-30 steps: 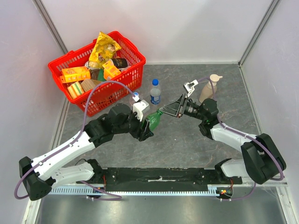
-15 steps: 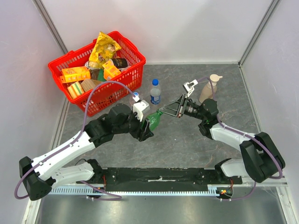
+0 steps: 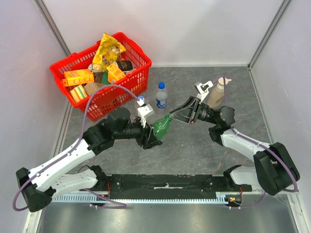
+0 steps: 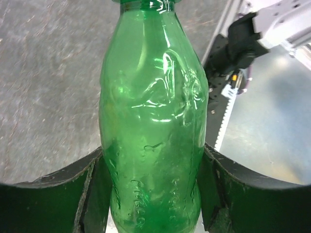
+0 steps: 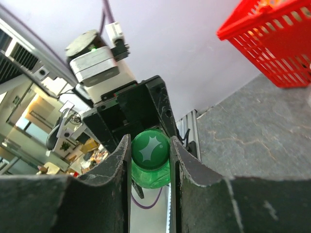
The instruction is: Unscrew the bottle caps
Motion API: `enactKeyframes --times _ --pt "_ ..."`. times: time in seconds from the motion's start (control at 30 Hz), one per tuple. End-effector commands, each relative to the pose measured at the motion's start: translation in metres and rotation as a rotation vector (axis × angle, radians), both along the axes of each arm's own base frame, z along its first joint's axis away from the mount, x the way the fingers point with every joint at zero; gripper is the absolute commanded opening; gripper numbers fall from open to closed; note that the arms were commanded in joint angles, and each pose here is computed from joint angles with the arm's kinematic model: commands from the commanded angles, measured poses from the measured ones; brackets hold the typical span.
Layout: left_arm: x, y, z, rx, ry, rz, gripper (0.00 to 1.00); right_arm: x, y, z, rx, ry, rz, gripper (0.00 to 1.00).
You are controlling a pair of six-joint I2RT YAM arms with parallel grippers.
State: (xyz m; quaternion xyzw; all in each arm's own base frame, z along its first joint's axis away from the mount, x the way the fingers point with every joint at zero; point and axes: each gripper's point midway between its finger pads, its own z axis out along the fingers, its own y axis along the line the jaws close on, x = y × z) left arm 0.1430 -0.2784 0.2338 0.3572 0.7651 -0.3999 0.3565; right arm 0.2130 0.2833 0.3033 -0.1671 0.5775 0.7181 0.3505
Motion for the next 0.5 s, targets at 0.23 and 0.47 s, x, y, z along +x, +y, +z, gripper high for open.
enactKeyframes --times 0.23,0.47 --pt "-0.065 -0.026 0.084 -0.334 -0.085 -0.442 0.59 -0.085 -0.026 0.082 0.249 -0.503 0.142 0.0" --pt "-0.088 -0.031 0.089 -0.374 -0.006 -0.627 0.59 -0.11 -0.033 0.096 0.27 -0.633 0.156 0.0"
